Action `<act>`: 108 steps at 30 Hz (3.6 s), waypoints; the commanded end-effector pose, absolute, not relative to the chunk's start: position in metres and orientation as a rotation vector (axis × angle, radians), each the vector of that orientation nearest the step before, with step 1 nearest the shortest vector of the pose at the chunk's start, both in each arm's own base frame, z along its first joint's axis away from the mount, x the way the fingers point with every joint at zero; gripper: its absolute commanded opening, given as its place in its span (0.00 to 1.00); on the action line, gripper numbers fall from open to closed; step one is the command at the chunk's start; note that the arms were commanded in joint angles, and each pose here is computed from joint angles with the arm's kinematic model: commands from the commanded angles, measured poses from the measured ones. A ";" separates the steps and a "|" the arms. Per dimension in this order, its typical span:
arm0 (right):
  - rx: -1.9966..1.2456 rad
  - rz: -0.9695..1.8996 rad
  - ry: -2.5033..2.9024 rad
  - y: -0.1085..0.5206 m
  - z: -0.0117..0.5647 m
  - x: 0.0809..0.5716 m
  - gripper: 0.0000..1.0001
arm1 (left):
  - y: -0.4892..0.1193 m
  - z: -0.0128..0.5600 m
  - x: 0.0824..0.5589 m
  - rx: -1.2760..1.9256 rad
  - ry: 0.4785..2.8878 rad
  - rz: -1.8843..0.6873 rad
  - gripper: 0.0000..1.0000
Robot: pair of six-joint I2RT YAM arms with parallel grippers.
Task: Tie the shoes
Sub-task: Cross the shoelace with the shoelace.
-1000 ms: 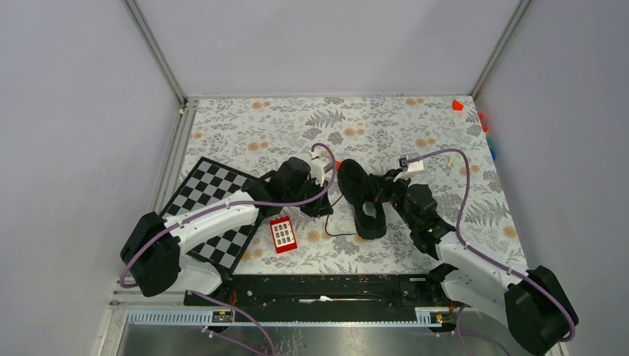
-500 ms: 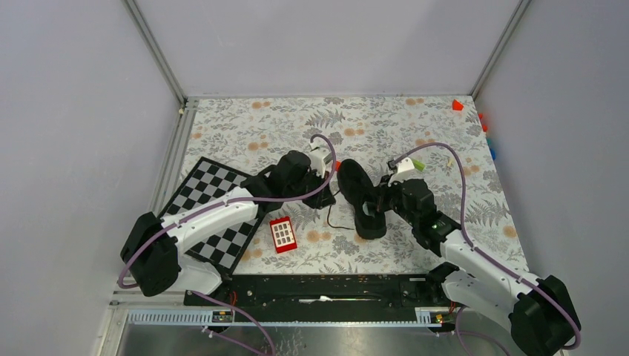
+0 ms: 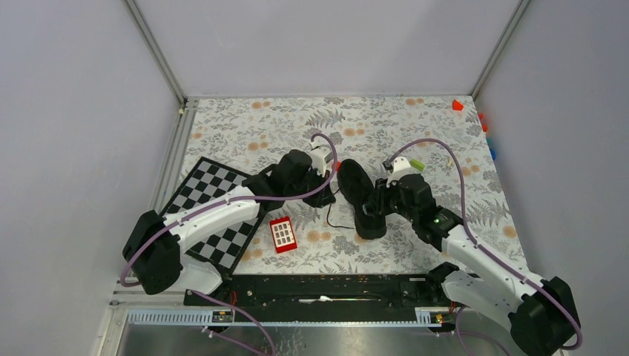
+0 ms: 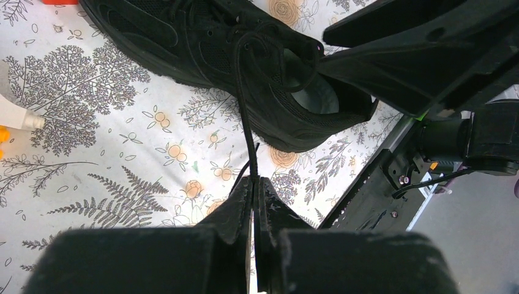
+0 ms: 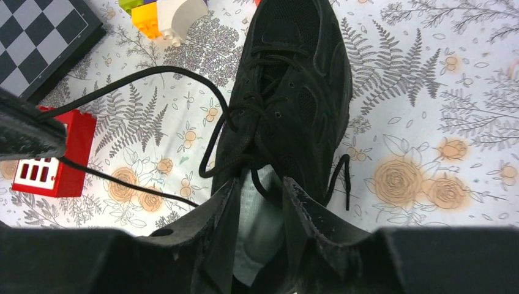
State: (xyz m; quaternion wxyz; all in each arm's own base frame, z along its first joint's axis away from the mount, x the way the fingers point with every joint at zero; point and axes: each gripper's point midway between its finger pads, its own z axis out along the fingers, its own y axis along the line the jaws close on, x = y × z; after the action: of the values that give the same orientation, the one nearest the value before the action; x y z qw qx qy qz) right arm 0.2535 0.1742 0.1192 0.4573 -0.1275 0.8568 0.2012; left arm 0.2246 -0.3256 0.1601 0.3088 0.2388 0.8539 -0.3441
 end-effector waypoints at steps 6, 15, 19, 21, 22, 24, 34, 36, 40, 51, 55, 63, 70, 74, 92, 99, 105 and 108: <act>-0.409 0.458 2.142 0.160 0.150 0.232 0.40 | -0.329 0.185 0.238 0.621 2.163 -0.914 0.00; -0.334 0.580 2.062 0.172 0.180 0.262 0.55 | -0.321 0.184 0.239 0.614 2.160 -0.888 0.00; -0.125 0.681 2.081 0.158 0.181 0.290 0.54 | -0.321 0.182 0.241 0.607 2.164 -0.889 0.00; -0.146 0.724 2.091 0.162 0.179 0.285 0.54 | -0.323 0.182 0.241 0.606 2.164 -0.894 0.00; -0.162 0.735 2.116 0.163 0.175 0.279 0.55 | -0.324 0.183 0.241 0.606 2.163 -0.896 0.00; -0.165 0.729 2.187 0.159 0.165 0.265 0.56 | -0.324 0.183 0.243 0.604 2.161 -0.897 0.00; 0.058 0.704 2.438 0.142 0.110 0.220 0.59 | -0.328 0.183 0.243 0.606 2.155 -0.915 0.00; 0.064 0.742 2.473 0.147 0.102 0.217 0.56 | -0.328 0.184 0.243 0.607 2.155 -0.917 0.00; 0.065 0.797 2.536 0.154 0.086 0.209 0.52 | -0.328 0.184 0.244 0.609 2.149 -0.917 0.00; 0.146 1.054 2.547 0.180 0.103 0.194 0.02 | -0.329 0.187 0.243 0.609 2.127 -0.930 0.00; 0.222 1.103 2.550 0.183 0.103 0.185 0.00 | -0.327 0.187 0.245 0.617 2.122 -0.914 0.00; 0.389 1.097 2.497 0.194 0.111 0.172 0.12 | -0.326 0.180 0.243 0.632 2.135 -0.915 0.00; 0.323 1.129 2.457 0.217 0.127 0.163 0.47 | -0.313 0.174 0.245 0.622 2.145 -0.889 0.00; 0.083 0.901 2.350 0.193 0.155 0.178 0.49 | -0.303 0.172 0.246 0.629 2.152 -0.872 0.00; -0.892 0.665 2.259 0.237 0.148 0.240 0.48 | -0.292 0.169 0.241 0.643 2.174 -0.845 0.00; -0.944 0.705 2.293 0.247 0.134 0.242 0.50 | -0.295 0.169 0.241 0.637 2.177 -0.859 0.00; -0.913 0.704 2.295 0.254 0.130 0.253 0.49 | -0.295 0.170 0.241 0.638 2.177 -0.861 0.00; -0.897 0.719 2.282 0.257 0.132 0.256 0.42 | -0.295 0.168 0.241 0.638 2.181 -0.861 0.00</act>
State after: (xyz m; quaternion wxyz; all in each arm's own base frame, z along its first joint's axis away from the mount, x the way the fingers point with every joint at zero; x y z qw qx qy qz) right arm 0.2381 0.2403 0.1094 0.2453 -0.3310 0.8754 0.2527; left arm 0.2384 -0.2914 0.1544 0.3301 0.2420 0.8552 -0.3179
